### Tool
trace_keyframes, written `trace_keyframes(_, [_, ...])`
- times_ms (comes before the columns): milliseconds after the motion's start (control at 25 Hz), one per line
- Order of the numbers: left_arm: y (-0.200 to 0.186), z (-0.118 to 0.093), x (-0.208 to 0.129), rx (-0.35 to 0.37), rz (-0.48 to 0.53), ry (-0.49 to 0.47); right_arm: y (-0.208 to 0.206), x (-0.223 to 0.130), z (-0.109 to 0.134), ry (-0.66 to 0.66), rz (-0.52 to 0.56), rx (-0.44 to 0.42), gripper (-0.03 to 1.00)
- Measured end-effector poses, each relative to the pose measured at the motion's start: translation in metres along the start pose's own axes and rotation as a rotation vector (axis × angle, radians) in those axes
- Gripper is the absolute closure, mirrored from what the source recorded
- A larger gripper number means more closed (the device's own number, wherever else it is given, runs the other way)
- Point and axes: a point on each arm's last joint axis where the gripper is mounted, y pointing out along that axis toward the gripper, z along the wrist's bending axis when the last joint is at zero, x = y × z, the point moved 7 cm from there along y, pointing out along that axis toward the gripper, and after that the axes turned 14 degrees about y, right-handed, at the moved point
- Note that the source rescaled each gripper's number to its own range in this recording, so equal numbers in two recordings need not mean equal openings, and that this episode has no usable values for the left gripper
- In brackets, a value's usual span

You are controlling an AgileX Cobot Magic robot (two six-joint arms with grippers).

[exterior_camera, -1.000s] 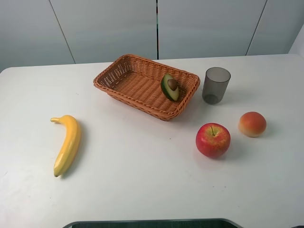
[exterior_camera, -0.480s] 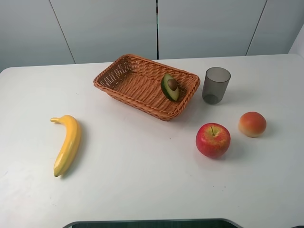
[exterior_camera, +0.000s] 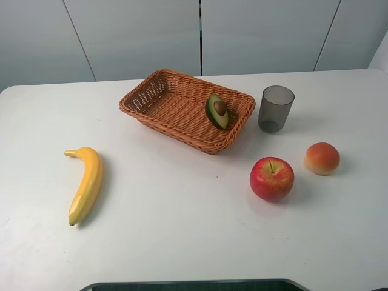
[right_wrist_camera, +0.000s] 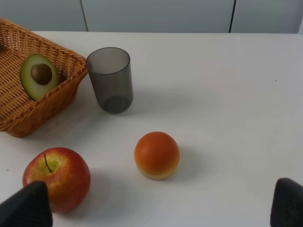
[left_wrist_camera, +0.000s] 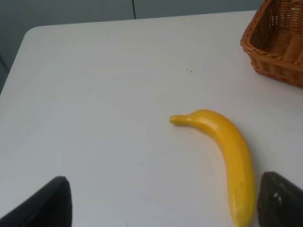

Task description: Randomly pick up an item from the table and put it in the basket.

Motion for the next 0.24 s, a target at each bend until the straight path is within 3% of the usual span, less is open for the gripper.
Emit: trace_keyframes(240, [0.0,0.0,0.0,0.0,0.0,0.0,0.0,0.0,0.0,0.0,0.0,0.0,-0.03])
